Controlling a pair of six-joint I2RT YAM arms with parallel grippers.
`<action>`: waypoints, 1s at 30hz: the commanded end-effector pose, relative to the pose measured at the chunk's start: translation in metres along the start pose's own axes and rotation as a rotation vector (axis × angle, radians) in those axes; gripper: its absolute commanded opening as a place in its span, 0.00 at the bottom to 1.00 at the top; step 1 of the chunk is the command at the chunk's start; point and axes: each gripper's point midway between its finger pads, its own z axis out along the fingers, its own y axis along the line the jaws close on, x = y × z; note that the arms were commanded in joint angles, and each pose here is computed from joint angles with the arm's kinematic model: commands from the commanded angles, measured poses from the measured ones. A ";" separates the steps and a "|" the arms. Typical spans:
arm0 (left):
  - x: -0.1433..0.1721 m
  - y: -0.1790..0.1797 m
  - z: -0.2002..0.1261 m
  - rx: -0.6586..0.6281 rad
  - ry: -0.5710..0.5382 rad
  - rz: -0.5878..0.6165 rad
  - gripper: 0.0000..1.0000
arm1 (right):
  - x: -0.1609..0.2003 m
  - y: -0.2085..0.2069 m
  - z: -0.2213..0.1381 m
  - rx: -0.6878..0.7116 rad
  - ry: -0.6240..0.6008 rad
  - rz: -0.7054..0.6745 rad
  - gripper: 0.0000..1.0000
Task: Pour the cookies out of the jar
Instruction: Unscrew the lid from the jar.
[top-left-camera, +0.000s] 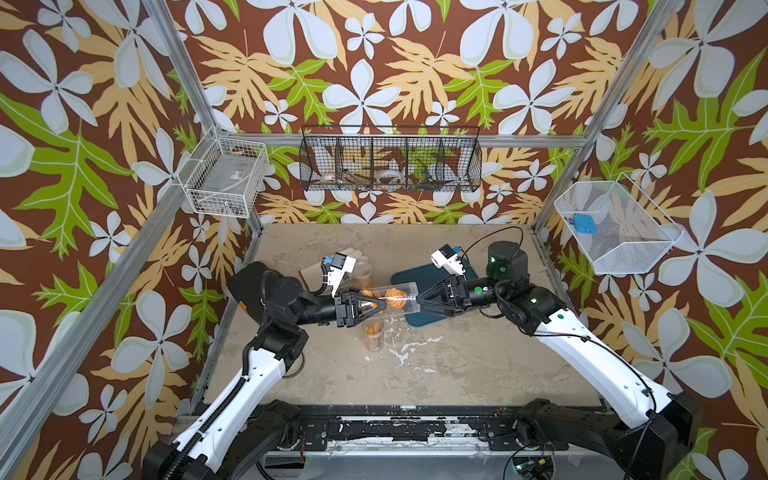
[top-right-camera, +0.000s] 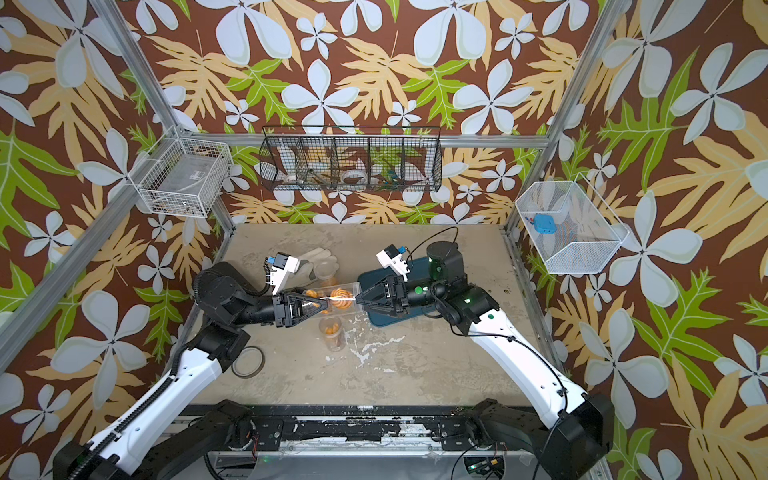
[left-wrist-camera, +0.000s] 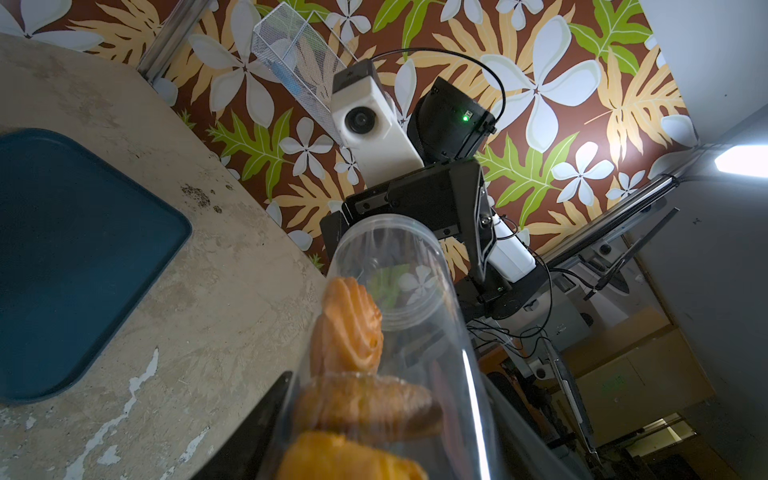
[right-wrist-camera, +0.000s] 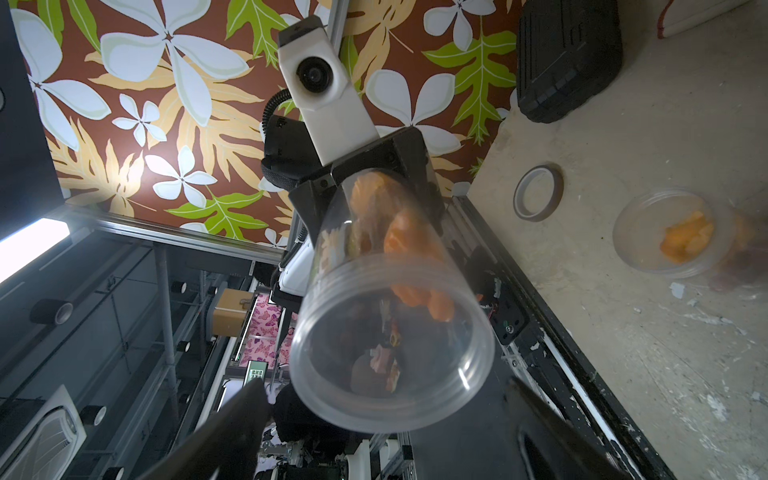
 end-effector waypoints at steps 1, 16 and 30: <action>-0.005 -0.010 -0.001 0.026 -0.014 0.052 0.53 | -0.006 0.009 0.001 -0.028 -0.008 -0.030 0.87; -0.003 -0.005 0.000 0.019 -0.013 0.034 0.53 | -0.011 0.018 0.007 -0.060 0.008 -0.046 0.72; 0.000 -0.004 0.000 0.024 -0.001 0.028 0.53 | -0.014 0.020 0.008 -0.066 0.005 -0.052 0.75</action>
